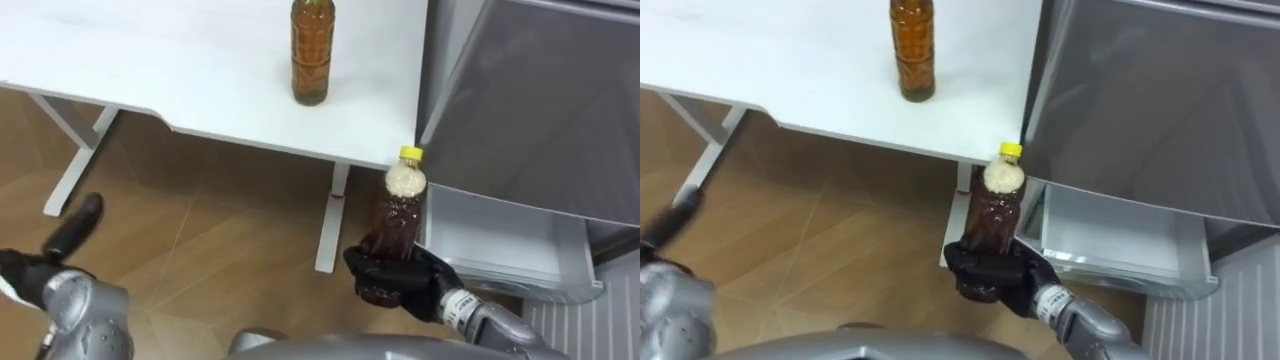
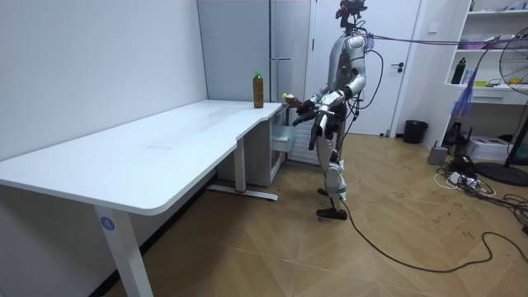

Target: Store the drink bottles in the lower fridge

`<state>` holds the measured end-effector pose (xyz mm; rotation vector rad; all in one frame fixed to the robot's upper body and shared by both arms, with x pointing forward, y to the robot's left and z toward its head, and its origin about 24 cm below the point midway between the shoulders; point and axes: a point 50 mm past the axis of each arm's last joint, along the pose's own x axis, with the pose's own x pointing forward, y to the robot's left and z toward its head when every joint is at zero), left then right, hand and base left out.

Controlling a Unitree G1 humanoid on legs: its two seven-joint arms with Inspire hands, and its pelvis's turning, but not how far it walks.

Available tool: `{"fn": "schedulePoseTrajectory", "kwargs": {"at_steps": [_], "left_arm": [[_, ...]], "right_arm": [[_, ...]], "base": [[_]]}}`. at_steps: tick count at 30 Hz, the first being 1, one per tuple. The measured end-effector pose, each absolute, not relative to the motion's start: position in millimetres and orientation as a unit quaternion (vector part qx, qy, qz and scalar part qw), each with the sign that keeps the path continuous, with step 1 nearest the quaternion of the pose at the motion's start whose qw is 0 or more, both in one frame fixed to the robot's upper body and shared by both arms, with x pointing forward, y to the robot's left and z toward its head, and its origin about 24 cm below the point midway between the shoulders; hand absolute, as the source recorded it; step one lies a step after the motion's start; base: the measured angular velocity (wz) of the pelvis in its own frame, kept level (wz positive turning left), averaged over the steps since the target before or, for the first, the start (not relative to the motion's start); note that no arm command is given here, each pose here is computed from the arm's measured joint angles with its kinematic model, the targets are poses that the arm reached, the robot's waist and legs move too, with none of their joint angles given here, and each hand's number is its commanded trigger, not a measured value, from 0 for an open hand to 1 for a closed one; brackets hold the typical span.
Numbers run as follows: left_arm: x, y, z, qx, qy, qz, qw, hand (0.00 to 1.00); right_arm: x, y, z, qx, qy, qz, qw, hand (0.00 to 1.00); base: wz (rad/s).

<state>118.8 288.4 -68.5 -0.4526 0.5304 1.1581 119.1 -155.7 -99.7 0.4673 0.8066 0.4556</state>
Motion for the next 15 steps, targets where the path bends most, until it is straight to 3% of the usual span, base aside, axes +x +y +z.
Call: {"fn": "schedulePoseTrajectory", "kwargs": {"at_steps": [8, 15], "left_arm": [[56.5, 274.5, -126.5, -0.128, 0.433, 0.495, 0.743, 0.0], [41.7, 257.2, -140.6, 0.074, 0.525, 0.335, 0.779, 0.0]], "right_arm": [[121.0, -164.0, -107.4, 0.222, 0.409, 0.182, 0.866, 1.0], [120.7, -173.7, -119.4, 0.211, 0.444, 0.139, 0.86, 1.0]], "base": [[-0.07], [0.01]]}}
